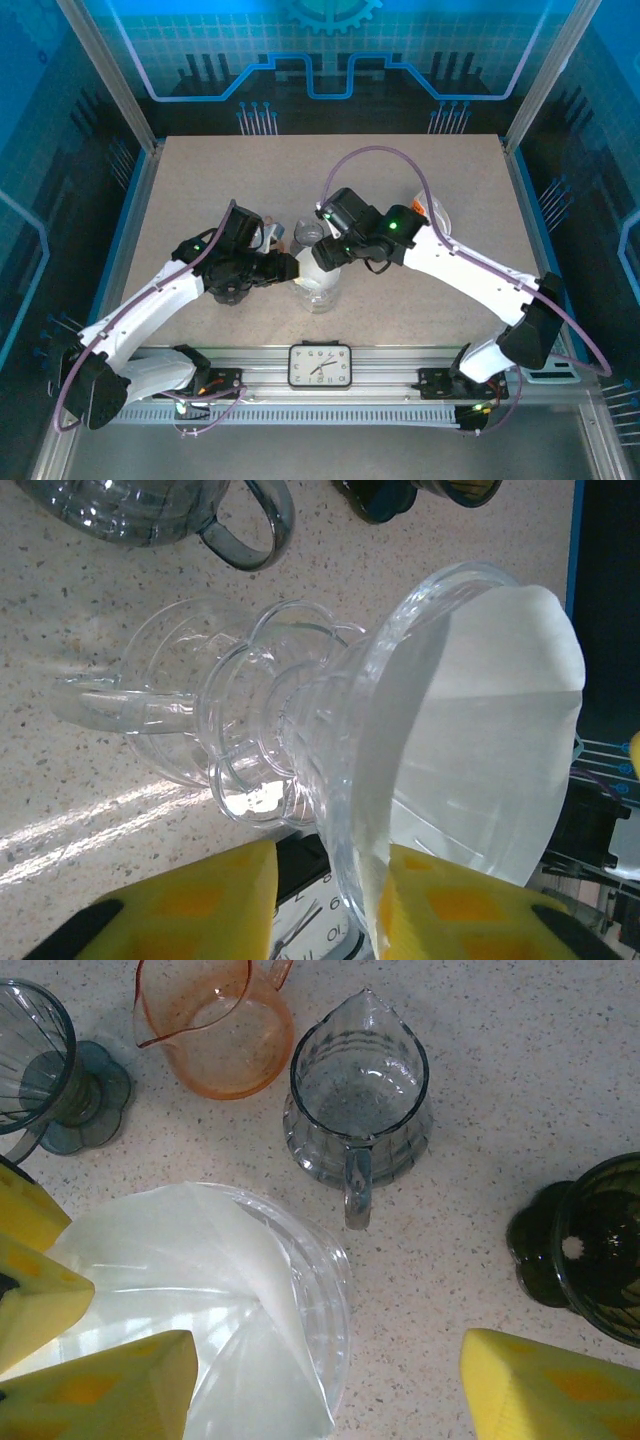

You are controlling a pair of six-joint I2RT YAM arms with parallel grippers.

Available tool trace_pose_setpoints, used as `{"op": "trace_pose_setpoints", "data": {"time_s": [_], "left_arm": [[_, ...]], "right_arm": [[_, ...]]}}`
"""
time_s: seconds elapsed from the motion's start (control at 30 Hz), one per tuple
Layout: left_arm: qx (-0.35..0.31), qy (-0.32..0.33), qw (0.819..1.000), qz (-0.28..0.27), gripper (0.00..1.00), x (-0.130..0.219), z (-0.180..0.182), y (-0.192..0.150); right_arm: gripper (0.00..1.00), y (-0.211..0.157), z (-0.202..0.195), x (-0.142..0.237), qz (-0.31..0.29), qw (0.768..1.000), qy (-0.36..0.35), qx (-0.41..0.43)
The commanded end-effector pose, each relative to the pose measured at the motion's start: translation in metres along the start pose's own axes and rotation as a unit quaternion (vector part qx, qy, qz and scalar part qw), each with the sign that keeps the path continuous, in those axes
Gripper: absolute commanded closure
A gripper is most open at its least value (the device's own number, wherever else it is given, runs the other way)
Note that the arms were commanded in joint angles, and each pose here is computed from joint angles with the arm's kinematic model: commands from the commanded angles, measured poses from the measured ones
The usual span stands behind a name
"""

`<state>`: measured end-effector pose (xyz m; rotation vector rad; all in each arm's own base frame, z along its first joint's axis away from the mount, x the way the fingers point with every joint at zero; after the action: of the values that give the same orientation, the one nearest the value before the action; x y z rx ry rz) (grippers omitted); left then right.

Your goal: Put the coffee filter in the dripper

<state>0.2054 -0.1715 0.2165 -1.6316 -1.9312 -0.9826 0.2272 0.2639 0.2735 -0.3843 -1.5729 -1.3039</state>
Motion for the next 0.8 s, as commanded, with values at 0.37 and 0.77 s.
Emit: {"op": "trace_pose_setpoints", "data": {"time_s": [0.37, 0.77], "left_arm": [[0.006, -0.004, 1.0, -0.013, 0.53, 0.008, -0.003, -0.001], [0.01, -0.011, 1.0, -0.007, 0.64, 0.004, 0.002, -0.006]], "right_arm": [[0.28, -0.004, -0.013, 0.024, -0.031, 0.999, -0.001, -0.018], [0.31, -0.02, -0.007, -0.007, 0.019, 1.0, 0.005, -0.018]]}}
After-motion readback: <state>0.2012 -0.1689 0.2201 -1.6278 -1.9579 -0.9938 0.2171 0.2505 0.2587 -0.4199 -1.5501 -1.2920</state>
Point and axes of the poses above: each hand's point on the last joint's axis, 136 mm out from that joint toward the fingers, its own x axis back along the fingers, its own z axis along the line the jaws close on, y = z × x, the point moved 6 cm from there along x, back along the fingers, and after that the axes turned 4 degrees about -x, right-handed, at the moved point
